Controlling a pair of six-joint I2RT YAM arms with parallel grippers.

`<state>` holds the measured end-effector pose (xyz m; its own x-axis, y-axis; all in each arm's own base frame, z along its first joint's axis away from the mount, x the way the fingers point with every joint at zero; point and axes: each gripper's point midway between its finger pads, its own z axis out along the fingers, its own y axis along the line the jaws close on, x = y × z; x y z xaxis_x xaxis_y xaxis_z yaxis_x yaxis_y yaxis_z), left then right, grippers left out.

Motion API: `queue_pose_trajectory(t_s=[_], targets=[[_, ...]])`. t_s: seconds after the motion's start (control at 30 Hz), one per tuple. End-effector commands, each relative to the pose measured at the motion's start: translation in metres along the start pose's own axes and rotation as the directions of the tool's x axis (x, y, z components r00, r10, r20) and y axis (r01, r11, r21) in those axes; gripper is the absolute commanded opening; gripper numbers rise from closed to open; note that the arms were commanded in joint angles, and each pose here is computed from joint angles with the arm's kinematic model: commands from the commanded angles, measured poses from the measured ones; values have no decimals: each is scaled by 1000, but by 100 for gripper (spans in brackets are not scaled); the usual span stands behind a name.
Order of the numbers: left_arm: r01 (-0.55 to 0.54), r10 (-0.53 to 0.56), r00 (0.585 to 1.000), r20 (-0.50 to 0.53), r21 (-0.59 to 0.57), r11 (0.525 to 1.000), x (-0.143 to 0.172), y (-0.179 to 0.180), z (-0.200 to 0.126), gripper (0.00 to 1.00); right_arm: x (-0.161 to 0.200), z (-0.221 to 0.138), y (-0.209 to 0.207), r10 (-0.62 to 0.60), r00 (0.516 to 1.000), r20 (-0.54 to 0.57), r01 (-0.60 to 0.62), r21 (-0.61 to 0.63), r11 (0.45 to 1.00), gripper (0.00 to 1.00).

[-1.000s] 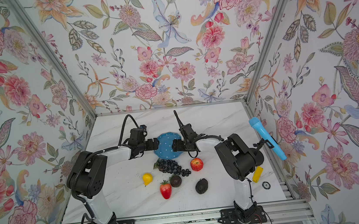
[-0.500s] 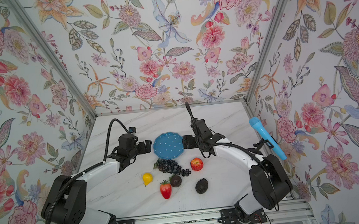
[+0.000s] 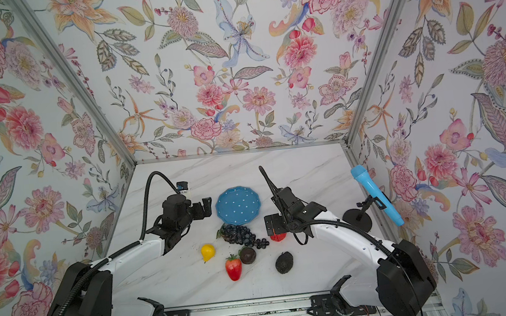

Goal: Arrange fruit in a fruit bowl
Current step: Pick up the fruit from the center of the table.

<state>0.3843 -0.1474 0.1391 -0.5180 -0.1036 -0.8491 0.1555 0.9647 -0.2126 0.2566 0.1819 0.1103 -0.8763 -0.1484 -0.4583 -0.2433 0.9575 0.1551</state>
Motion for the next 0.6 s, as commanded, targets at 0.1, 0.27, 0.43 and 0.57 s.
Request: queue_pose_trajectory(t_s=[0.1, 0.27, 0.43, 0.57], targets=[[-23, 23, 1000, 9, -27, 999, 4, 5, 1, 98, 24, 16, 2, -11, 995, -96, 14, 36, 999, 99], [-15, 16, 1000, 12, -28, 999, 6, 6, -2, 99, 26, 26, 9, -24, 992, -121, 28, 38, 999, 100], [-15, 15, 1000, 14, -26, 1000, 7, 6, -2, 99, 30, 34, 4, -23, 990, -141, 33, 67, 997, 100], [-13, 14, 1000, 10, -23, 1000, 8, 6, 0, 99, 29, 41, 3, -21, 988, -154, 33, 79, 996, 96]])
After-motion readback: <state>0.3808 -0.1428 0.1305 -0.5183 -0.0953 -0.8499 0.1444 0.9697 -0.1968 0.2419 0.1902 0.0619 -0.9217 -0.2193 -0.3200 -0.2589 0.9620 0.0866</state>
